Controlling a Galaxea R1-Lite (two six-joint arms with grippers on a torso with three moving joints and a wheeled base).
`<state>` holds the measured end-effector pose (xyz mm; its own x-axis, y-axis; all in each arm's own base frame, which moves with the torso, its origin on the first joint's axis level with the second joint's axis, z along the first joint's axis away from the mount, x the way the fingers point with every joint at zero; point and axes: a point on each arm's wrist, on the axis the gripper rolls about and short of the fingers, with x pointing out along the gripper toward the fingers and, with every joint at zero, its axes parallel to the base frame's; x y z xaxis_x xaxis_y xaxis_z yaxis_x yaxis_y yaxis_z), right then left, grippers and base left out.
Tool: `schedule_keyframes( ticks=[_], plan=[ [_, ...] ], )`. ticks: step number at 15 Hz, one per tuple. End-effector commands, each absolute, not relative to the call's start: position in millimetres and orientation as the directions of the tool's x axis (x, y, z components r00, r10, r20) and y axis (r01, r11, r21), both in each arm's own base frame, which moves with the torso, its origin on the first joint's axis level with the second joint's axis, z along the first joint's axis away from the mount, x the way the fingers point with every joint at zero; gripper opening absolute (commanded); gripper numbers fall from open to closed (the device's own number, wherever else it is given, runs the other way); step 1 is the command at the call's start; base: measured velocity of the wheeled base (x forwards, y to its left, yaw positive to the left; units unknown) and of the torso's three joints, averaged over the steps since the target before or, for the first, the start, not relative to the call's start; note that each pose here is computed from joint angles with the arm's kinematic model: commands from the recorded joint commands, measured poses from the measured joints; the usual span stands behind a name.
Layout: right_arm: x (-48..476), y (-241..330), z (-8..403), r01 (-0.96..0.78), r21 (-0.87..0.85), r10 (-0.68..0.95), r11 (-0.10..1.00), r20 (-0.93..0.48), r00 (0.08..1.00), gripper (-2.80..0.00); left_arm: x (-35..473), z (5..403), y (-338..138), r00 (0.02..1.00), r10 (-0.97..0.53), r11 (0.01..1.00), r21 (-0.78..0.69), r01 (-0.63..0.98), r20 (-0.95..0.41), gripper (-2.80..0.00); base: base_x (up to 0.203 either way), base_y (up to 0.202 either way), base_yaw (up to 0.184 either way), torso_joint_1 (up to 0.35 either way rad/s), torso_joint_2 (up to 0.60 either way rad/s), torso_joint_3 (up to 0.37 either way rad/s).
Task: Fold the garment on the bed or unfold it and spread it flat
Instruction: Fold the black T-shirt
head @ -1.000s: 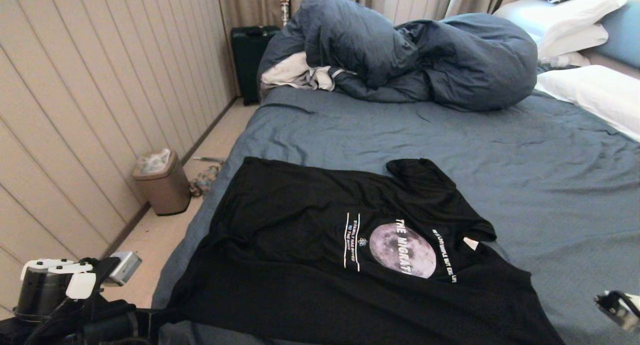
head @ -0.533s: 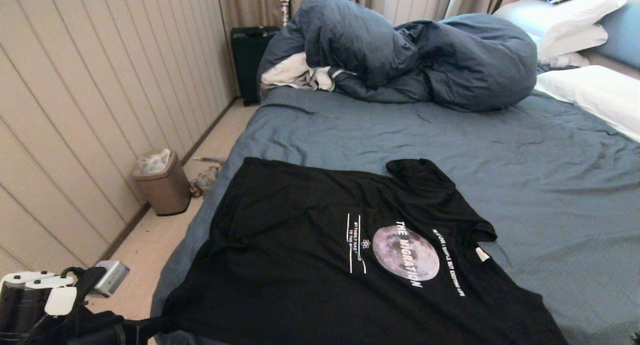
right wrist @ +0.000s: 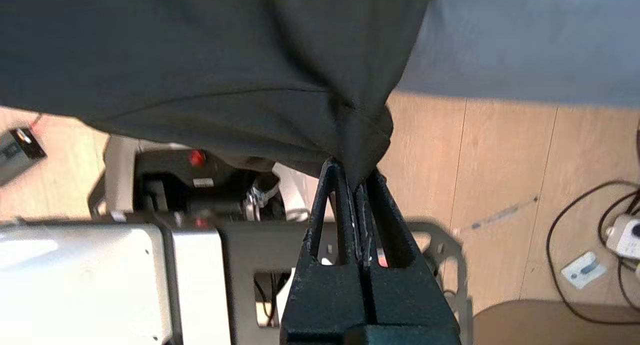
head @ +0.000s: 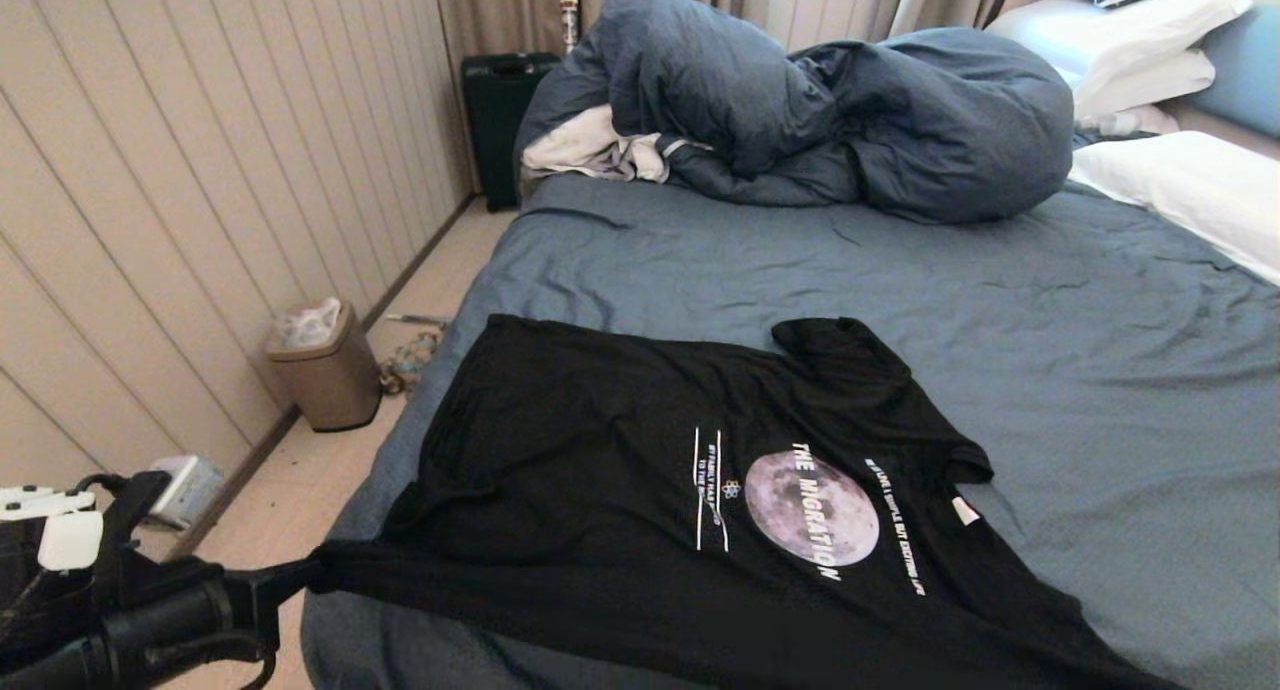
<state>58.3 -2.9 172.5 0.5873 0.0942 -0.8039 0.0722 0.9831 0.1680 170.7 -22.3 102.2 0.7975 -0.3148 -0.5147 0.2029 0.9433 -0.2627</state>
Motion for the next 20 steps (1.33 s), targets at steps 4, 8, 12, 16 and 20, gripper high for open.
schedule_keyframes(
  ticks=[4, 8, 12, 16, 20],
  plan=[
    [130, -11, 175, 0.090, 0.177, 0.108, 0.980, -0.853, 0.510, -2.80, 209, 135, -26, 0.784, -0.354, 0.929, -0.288, 0.232, -0.510, -2.80, 0.000, 0.000, 0.000, 0.000, 0.00, 0.000],
    [206, -21, 150, 0.110, 0.181, 0.116, 0.977, -0.891, 0.439, -2.80, 258, 118, -31, 0.723, -0.368, 0.925, -0.307, 0.224, -0.584, -2.80, 0.000, 0.000, 0.000, 0.000, 0.00, 0.000],
    [266, -27, 137, 0.114, 0.185, 0.114, 0.976, -0.882, 0.457, -2.80, 307, 102, -35, 0.711, -0.367, 0.926, -0.305, 0.221, -0.600, -2.80, 0.000, 0.000, 0.000, 0.000, 0.00, 0.000],
    [299, -21, 128, 0.083, 0.183, 0.127, 0.980, -0.883, 0.451, -2.80, 328, 83, -37, 0.688, -0.361, 0.931, -0.288, 0.225, -0.630, -2.80, 0.000, 0.000, 0.000, 0.000, 0.00, 0.000],
    [308, -19, 122, 0.080, 0.181, 0.128, 0.980, -0.888, 0.441, -2.80, 330, 70, -33, 0.669, -0.348, 0.936, -0.276, 0.216, -0.657, -2.80, 0.000, 0.000, 0.000, 0.000, 0.00, 0.000]
  ],
)
